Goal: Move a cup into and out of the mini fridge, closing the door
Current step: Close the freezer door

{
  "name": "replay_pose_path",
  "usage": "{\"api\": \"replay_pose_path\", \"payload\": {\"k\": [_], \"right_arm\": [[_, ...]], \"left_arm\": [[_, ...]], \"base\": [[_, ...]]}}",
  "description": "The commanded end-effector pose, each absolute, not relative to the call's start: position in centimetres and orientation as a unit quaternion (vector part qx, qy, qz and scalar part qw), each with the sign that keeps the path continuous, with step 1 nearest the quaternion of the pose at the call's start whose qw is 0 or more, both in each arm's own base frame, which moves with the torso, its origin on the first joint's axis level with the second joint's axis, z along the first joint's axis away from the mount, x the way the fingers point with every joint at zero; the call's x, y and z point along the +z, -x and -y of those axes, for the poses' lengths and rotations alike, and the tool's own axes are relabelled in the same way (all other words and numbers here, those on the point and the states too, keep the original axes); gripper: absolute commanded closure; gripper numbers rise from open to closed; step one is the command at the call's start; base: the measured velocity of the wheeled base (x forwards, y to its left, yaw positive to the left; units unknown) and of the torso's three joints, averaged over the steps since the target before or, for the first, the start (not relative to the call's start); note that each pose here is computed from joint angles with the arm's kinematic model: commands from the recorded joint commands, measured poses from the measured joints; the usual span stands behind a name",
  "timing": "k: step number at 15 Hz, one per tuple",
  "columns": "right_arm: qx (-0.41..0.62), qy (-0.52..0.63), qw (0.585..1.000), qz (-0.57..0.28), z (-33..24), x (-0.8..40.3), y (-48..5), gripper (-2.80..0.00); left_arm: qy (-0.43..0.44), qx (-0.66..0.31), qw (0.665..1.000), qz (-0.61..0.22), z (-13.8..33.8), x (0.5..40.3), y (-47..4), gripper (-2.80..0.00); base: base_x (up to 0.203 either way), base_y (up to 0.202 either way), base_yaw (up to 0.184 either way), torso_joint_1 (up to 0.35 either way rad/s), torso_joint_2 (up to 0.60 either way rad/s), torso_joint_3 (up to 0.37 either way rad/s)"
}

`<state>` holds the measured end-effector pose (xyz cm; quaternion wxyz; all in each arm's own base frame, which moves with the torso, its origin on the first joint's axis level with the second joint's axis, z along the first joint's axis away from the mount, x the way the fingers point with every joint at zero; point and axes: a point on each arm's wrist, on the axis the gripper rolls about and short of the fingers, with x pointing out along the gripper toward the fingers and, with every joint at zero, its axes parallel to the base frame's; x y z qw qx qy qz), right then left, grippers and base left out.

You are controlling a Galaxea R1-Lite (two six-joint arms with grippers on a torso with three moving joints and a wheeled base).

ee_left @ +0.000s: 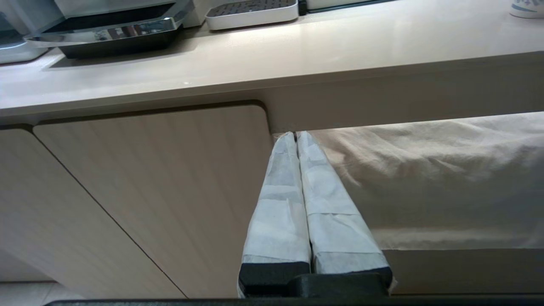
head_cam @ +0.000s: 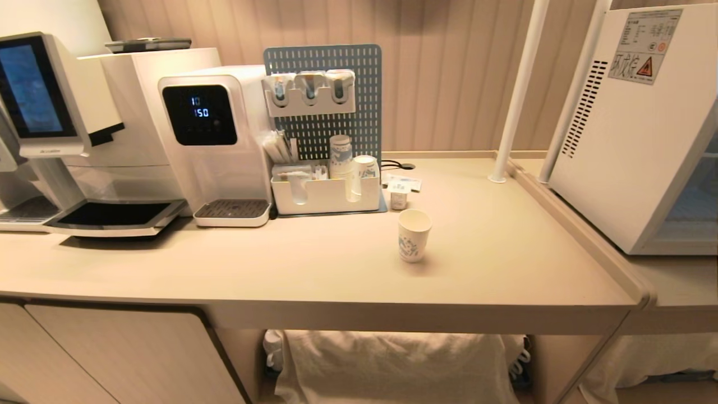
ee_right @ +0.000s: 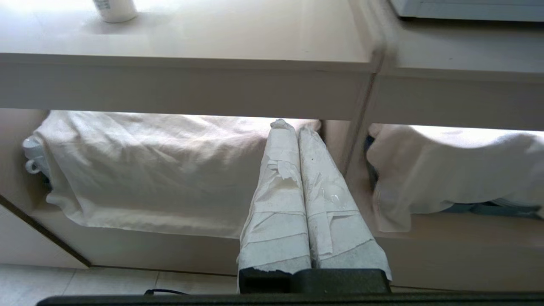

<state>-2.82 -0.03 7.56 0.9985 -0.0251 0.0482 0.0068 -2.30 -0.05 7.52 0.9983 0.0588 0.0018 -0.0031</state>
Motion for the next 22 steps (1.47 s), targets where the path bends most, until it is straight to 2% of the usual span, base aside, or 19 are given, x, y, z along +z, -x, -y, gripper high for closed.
{"api": "replay_pose_path", "payload": {"k": [1, 22], "right_arm": [[0.009, 0.028, 0.998, -0.049, 0.03, 7.55, 2.82, 0.00], [0.009, 0.028, 0.998, -0.049, 0.03, 7.55, 2.82, 0.00]], "left_arm": [[-0.059, -0.003, 0.998, -0.003, 0.05, 7.51, 2.29, 0.00], [-0.059, -0.003, 0.998, -0.003, 0.05, 7.51, 2.29, 0.00]], "base": [[0.000, -0.198, 0.002, 0.011, 0.00, 0.001], [0.000, -0.193, 0.000, 0.002, 0.00, 0.003]]}}
